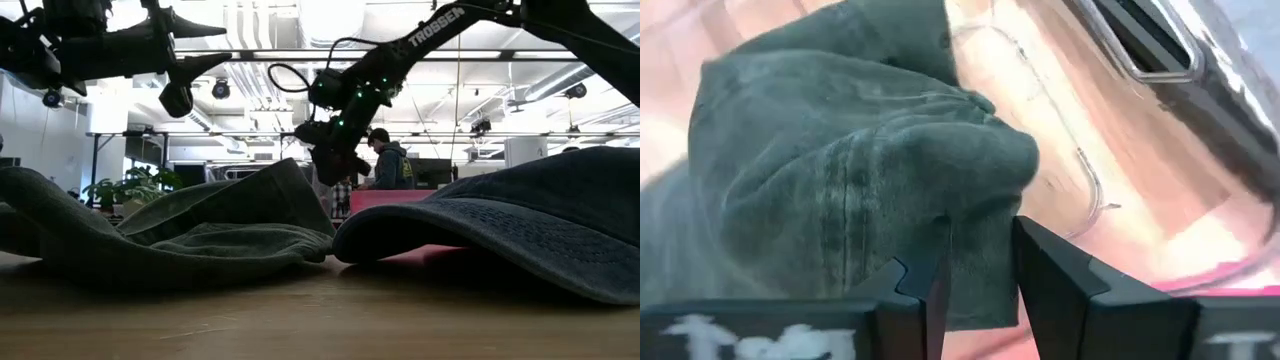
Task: Pick & Place hat
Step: Put the right black cap into the transparent bin
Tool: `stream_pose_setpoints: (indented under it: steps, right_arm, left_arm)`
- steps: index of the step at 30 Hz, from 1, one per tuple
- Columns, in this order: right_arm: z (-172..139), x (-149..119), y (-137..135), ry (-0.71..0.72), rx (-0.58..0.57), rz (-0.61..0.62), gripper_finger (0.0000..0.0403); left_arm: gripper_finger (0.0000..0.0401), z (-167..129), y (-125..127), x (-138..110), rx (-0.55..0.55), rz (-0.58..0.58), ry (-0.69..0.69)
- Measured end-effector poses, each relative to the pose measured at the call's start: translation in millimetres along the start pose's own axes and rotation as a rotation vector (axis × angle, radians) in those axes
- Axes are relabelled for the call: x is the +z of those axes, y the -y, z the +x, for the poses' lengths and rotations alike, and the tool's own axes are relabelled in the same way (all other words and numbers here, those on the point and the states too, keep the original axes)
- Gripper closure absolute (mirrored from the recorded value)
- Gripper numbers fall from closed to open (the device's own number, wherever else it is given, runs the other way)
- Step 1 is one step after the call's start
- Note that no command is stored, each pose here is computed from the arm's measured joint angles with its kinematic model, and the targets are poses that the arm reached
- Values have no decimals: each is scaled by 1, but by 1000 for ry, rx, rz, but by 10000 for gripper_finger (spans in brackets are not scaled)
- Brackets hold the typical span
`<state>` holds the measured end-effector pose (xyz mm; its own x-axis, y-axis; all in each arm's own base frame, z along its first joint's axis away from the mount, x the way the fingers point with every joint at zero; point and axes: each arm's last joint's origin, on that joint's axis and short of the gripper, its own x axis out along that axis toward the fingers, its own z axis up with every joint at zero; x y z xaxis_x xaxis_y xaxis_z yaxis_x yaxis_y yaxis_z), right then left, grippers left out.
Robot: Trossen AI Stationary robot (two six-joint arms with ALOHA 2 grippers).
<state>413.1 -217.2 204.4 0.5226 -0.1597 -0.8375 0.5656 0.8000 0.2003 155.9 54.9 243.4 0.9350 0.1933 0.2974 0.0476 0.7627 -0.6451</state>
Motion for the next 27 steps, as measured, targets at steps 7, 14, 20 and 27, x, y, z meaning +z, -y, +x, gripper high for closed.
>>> stream_pose_setpoints:
  steps: [7, 14, 20, 27]
  right_arm:
    - [-20, 1, 1, -146, -122, -135, 290]
    - [-26, -6, -1, -231, -147, -104, 292]
    - [-56, 15, -21, -114, -137, -188, 301]
    - [-33, 5, -18, -196, -172, -178, 303]
  left_arm:
    - [247, 0, 0, 1, 14, -7, 17]
    - [247, 0, 0, 1, 10, -6, 22]
    - [247, 0, 1, 2, 4, -26, 27]
    - [247, 0, 1, 1, 2, -28, 23]
